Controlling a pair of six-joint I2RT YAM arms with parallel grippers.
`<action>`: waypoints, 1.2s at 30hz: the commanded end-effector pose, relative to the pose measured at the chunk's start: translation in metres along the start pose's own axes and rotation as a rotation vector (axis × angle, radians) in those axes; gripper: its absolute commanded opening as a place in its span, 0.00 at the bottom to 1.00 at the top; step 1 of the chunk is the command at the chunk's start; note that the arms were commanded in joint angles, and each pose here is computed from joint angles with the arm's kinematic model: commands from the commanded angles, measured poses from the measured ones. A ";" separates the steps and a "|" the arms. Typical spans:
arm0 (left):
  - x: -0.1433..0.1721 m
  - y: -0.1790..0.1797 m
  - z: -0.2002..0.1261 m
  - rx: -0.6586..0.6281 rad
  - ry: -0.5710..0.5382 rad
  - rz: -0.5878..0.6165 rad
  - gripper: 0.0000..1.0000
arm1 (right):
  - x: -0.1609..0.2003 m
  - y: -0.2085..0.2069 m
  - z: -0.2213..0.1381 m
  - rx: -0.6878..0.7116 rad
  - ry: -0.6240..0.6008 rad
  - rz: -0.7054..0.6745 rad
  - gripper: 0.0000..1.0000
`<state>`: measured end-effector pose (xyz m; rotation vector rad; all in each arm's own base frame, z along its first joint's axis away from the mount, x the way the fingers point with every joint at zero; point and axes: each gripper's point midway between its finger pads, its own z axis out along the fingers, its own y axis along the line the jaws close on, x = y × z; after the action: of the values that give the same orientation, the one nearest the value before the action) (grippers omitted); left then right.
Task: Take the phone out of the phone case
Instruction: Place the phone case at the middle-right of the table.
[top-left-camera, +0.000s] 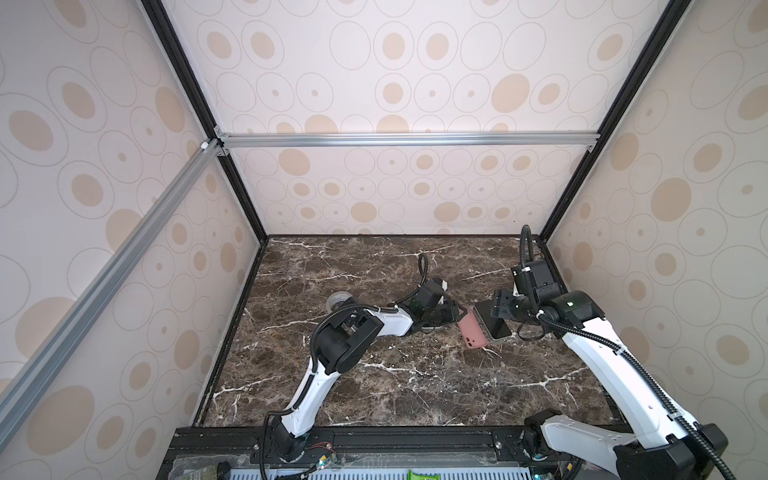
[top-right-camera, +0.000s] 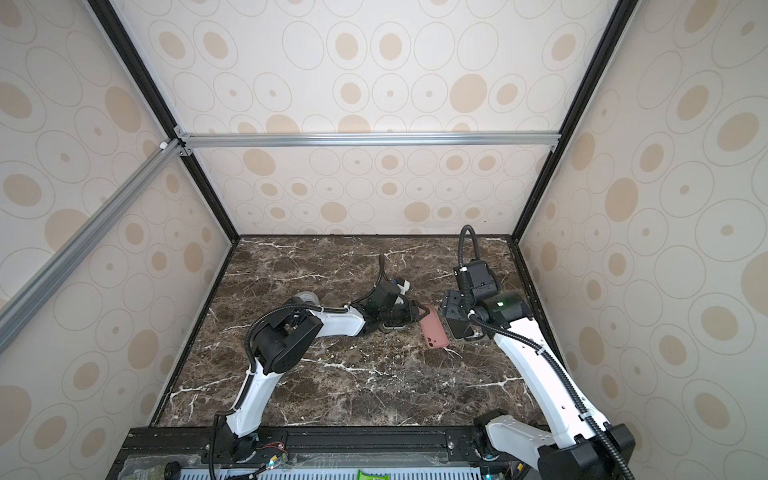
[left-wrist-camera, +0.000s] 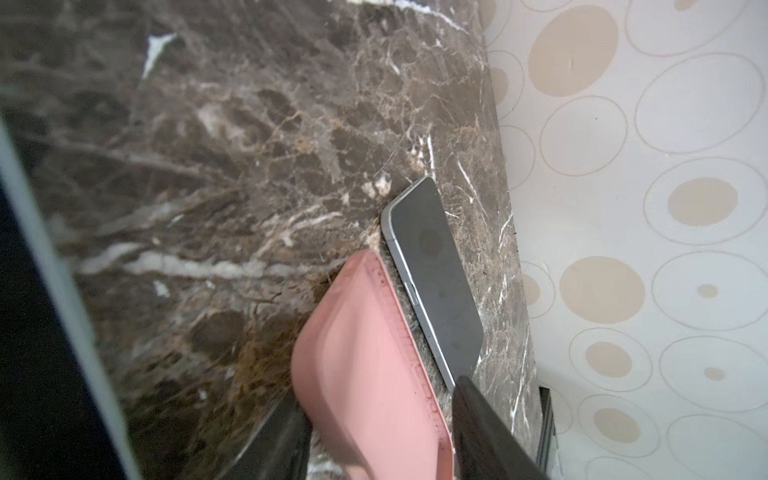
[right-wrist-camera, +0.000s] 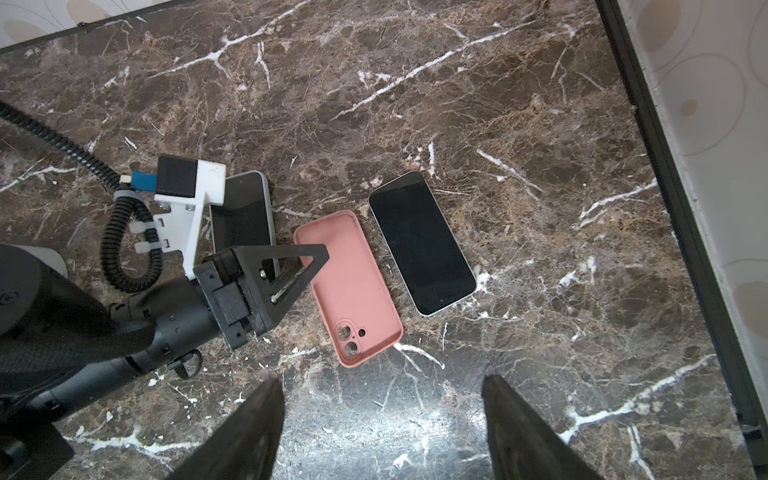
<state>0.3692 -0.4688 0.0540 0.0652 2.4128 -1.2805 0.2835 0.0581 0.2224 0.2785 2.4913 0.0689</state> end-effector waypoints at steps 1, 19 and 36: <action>-0.025 -0.019 -0.014 0.001 -0.063 0.044 0.69 | 0.009 -0.005 0.004 0.020 0.033 -0.015 0.77; -0.112 -0.076 -0.243 -0.011 -0.415 0.093 0.99 | 0.075 0.112 0.088 -0.129 0.266 -0.142 0.82; -0.184 -0.147 -0.381 -0.188 -0.610 0.090 0.99 | 0.073 0.146 0.180 0.013 0.360 -0.207 0.99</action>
<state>0.3768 -0.2327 0.4454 -0.1925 1.8787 -0.9480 0.3582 0.2221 0.0544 0.0078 2.8511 0.1108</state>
